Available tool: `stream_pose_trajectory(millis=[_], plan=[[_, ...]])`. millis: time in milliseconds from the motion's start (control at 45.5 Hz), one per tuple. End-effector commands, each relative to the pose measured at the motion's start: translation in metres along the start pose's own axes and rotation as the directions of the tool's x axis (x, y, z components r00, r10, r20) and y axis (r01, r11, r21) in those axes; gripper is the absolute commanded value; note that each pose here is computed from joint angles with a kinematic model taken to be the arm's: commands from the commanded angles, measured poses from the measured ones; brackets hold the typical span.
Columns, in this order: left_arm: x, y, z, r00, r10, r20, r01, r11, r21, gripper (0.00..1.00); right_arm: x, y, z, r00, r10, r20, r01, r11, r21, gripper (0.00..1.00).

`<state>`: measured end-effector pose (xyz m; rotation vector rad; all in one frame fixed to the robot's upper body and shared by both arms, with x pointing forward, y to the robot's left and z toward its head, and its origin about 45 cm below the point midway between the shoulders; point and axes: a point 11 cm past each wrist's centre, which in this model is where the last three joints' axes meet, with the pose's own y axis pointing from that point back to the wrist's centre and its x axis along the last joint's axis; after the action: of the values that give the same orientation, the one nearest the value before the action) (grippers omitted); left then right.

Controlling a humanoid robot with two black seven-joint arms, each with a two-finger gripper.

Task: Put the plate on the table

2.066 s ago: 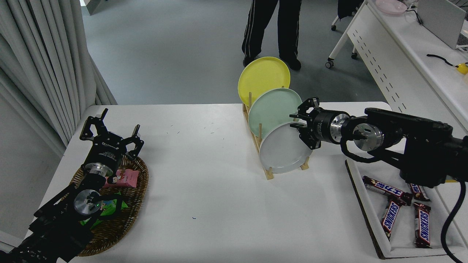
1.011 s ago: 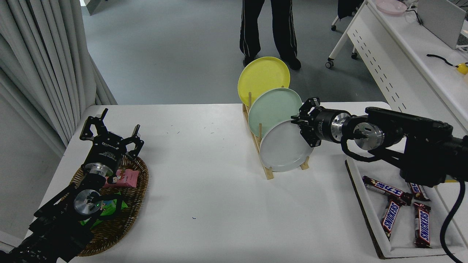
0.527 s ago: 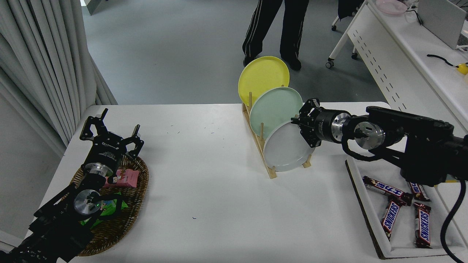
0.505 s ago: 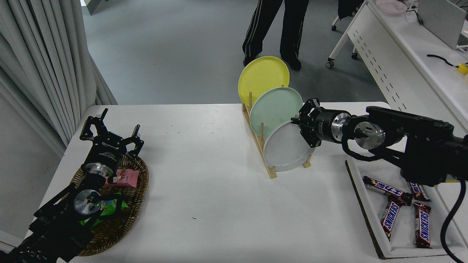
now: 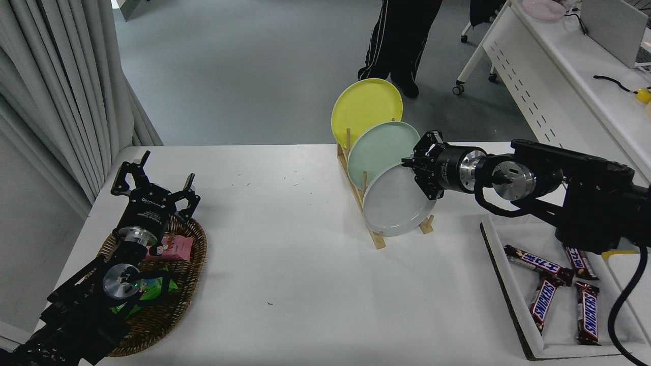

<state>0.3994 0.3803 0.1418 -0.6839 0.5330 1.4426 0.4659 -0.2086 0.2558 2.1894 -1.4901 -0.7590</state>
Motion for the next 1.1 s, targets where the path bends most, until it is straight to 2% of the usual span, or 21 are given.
stream_pose_trajectory(millis=[0,132,330,571,681,835,923,1077], plan=[[0.0,0.0,0.0,1.0,0.0,0.0,0.0,1.0,0.0,1.0,-0.011,0.013,-0.02,0.995,-0.059,0.08,0.061,0.998,-0.026,0.0],[0.0,0.0,0.0,1.0,0.0,0.0,0.0,1.0,0.0,1.0,-0.021,0.027,-0.033,0.979,-0.109,0.174,0.114,0.993,-0.022,0.0],[0.0,0.0,0.0,1.0,0.0,0.0,0.0,1.0,0.0,1.0,-0.018,0.04,-0.034,0.892,-0.073,0.446,0.121,0.989,-0.081,0.0],[0.0,0.0,0.0,1.0,0.0,0.0,0.0,1.0,0.0,1.0,-0.015,0.058,-0.013,0.87,0.03,0.492,0.063,0.983,-0.171,0.0],[0.0,0.0,0.0,1.0,0.0,0.0,0.0,1.0,0.0,1.0,-0.01,0.057,0.013,0.811,0.117,0.573,0.036,0.968,-0.248,0.0],[0.0,0.0,0.0,1.0,0.0,0.0,0.0,1.0,0.0,1.0,-0.012,0.061,0.024,0.725,0.249,0.642,-0.017,0.939,-0.345,0.0],[0.0,0.0,0.0,1.0,0.0,0.0,0.0,1.0,0.0,1.0,-0.026,0.059,0.025,0.679,0.233,0.696,0.055,0.93,-0.364,0.0],[0.0,0.0,0.0,1.0,0.0,0.0,0.0,1.0,0.0,1.0,-0.028,0.054,0.039,0.623,0.227,0.749,0.111,0.922,-0.371,0.0]])
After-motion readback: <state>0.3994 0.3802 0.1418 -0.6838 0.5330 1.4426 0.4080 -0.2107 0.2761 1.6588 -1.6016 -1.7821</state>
